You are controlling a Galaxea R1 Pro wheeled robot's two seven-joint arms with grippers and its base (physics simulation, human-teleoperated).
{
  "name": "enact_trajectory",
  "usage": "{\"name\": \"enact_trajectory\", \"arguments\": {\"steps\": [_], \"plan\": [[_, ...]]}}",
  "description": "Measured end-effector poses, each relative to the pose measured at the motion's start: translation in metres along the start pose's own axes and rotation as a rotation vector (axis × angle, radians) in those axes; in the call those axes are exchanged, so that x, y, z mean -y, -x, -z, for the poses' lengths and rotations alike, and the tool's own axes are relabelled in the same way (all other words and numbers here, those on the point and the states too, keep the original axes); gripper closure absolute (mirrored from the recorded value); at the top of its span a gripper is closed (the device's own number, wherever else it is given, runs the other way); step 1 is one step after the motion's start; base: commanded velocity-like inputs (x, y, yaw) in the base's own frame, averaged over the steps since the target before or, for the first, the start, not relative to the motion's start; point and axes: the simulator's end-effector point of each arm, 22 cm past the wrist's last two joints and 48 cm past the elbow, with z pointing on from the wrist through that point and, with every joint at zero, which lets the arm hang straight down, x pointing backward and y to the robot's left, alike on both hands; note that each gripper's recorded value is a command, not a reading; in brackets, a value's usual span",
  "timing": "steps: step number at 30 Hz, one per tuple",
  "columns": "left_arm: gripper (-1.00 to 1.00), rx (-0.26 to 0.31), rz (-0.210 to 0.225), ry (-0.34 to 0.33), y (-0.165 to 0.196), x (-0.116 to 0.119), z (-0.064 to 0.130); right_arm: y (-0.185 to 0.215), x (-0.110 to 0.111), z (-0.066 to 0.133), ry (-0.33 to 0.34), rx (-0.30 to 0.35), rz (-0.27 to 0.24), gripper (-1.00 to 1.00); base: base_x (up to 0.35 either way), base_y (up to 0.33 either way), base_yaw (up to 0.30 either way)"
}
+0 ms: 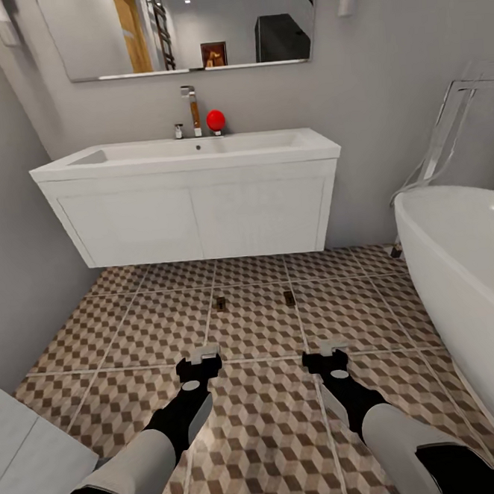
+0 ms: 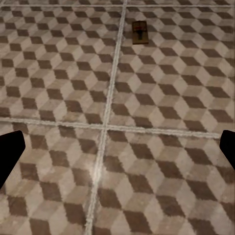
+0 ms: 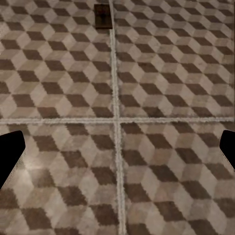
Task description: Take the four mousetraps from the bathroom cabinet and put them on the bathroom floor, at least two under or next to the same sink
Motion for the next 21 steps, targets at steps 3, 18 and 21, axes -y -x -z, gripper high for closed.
{"name": "enact_trajectory", "arguments": {"steps": [3, 18, 21], "plan": [[-1.0, 0.011, 0.002, 0.0, 0.007, 0.0, 0.003, 0.007, 0.001, 0.003, -0.001, 0.012, -0.002, -1.0, 0.0, 0.0, 0.0], [-1.0, 0.06, 0.027, 0.002, 0.041, -0.004, 0.02, 0.043, 0.006, 0.021, -0.006, 0.07, -0.01, -1.0, 0.0, 0.0, 0.0], [-1.0, 0.066, 0.042, 0.004, 0.046, -0.006, 0.023, 0.049, 0.007, 0.025, -0.007, 0.08, -0.01, -1.0, 0.0, 0.0, 0.0]]}}
